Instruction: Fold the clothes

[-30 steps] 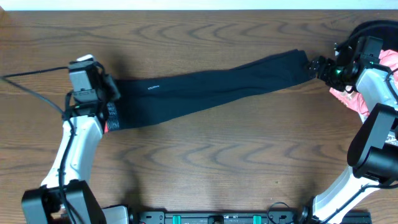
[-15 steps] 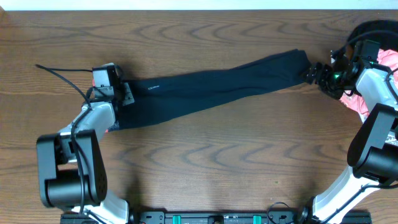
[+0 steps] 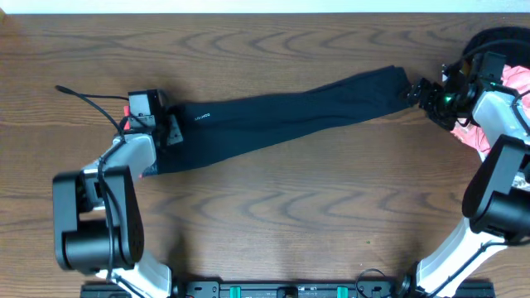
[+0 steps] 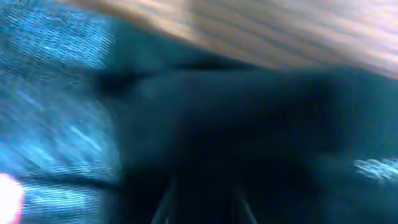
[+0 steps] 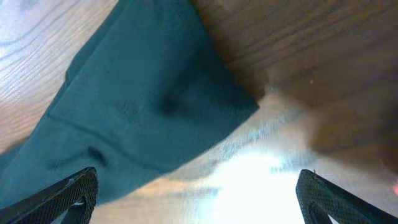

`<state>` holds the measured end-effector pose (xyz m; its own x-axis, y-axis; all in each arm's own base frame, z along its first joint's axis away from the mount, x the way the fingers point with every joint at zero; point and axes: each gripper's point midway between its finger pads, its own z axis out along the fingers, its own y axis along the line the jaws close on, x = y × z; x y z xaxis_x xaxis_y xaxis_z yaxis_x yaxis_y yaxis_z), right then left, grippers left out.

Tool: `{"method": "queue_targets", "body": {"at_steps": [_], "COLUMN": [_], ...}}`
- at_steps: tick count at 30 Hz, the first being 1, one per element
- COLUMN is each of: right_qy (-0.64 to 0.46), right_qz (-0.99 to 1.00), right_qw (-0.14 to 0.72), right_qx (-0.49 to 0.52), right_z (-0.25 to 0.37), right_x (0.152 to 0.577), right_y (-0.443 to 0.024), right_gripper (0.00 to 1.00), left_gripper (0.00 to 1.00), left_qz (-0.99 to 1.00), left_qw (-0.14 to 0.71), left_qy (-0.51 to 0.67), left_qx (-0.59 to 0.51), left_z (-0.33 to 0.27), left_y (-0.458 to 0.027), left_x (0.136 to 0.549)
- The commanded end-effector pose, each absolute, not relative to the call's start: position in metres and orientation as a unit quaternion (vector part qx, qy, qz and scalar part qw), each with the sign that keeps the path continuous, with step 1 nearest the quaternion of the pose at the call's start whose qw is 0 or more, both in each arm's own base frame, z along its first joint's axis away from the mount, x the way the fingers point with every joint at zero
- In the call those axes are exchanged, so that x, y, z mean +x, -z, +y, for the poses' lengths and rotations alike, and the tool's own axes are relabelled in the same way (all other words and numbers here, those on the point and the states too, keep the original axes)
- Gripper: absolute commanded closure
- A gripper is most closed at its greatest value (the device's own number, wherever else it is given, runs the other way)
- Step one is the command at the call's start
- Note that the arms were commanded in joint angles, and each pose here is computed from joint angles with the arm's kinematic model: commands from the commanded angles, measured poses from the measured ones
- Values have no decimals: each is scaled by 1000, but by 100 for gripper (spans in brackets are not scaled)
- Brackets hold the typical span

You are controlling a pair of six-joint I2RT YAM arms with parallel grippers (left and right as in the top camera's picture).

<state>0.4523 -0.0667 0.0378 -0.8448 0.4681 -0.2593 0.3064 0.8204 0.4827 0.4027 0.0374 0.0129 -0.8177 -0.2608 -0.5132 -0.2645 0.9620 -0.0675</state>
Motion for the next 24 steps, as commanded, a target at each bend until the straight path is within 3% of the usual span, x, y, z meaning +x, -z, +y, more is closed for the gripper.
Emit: {"method": "queue_targets", "body": {"at_steps": [1, 7, 24], "right_qy": [-251, -268, -273], "right_qz": [930, 926, 925], "right_qw": [165, 166, 114], "right_qx": [210, 209, 237], "right_z": [-52, -46, -28], "right_x": [458, 468, 461], "right_y": [-15, 11, 72], "right_gripper": [1, 1, 7], "left_gripper": [70, 70, 70], "left_qz": [944, 938, 951], "left_qw": [311, 335, 296], "left_qy": [48, 61, 58], "left_qx": [-99, -69, -65], "left_z": [1, -23, -28], "left_y": [-58, -94, -83], "left_x": [411, 402, 384]}}
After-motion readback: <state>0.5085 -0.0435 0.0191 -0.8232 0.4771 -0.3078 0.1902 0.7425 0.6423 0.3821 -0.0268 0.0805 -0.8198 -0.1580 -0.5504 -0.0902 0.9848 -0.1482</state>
